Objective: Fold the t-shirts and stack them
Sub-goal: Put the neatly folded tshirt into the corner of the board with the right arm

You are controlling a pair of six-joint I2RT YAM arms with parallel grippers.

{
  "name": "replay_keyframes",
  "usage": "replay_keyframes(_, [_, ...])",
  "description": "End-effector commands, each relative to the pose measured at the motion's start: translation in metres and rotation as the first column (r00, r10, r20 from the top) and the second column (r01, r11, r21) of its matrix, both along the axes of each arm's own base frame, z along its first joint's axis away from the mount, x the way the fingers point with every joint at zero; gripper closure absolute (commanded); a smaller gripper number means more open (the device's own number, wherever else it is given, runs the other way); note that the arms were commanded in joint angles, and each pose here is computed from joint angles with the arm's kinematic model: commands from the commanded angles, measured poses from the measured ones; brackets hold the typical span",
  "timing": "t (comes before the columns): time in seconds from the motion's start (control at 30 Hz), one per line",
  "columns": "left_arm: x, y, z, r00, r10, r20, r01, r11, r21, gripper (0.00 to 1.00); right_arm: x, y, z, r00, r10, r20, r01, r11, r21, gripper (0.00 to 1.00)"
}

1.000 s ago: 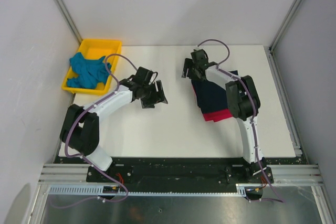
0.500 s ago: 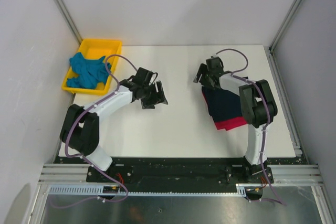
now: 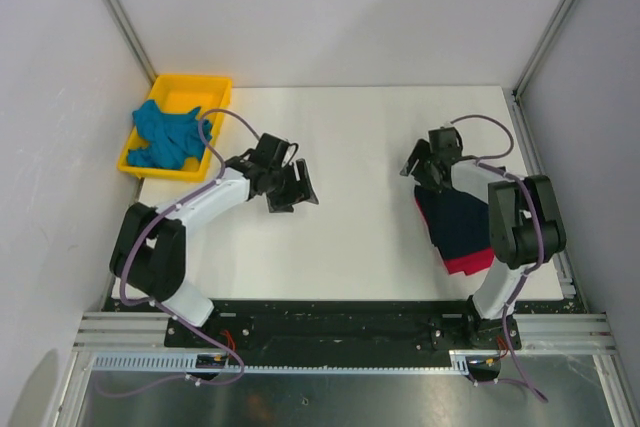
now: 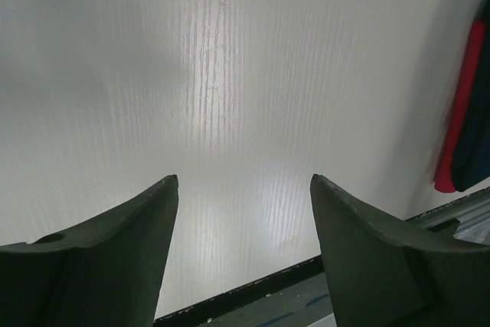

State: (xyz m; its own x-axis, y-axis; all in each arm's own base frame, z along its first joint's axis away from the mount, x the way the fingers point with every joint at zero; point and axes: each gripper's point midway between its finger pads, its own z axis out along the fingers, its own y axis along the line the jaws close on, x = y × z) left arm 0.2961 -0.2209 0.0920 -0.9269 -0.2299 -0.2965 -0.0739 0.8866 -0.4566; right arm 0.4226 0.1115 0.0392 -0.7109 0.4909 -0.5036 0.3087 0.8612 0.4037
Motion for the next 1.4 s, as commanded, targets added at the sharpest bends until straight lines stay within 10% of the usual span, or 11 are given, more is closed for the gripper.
replay_keyframes(0.0, [0.001,0.002,0.016,0.998,0.007,0.057,-0.005,1.0,-0.03,0.25,-0.014,-0.031,0.004,0.998,-0.065,-0.009,0.065,0.998,-0.019,0.28])
replay_keyframes(0.47, [-0.008,0.009,0.025,0.996,0.019,0.089,-0.016,0.999,-0.039,0.25,-0.001,-0.082,0.02,0.984,-0.173,0.042,0.171,0.983,0.064,0.28])
replay_keyframes(0.77, [-0.001,0.025,0.047,0.975,-0.005,0.223,0.0,1.0,0.027,0.19,0.013,-0.017,0.101,0.985,-0.006,0.17,-0.001,0.999,0.044,0.23])
replay_keyframes(0.93, [-0.002,0.039,0.064,0.945,-0.048,0.323,0.023,0.996,0.081,0.02,-0.025,0.038,0.145,0.976,0.088,0.2,-0.107,0.99,0.086,0.19])
replay_keyframes(1.37, [-0.025,0.072,0.086,0.88,-0.079,0.469,0.009,0.989,0.149,0.01,-0.122,0.072,0.18,0.955,0.142,0.261,-0.146,0.989,-0.007,0.1])
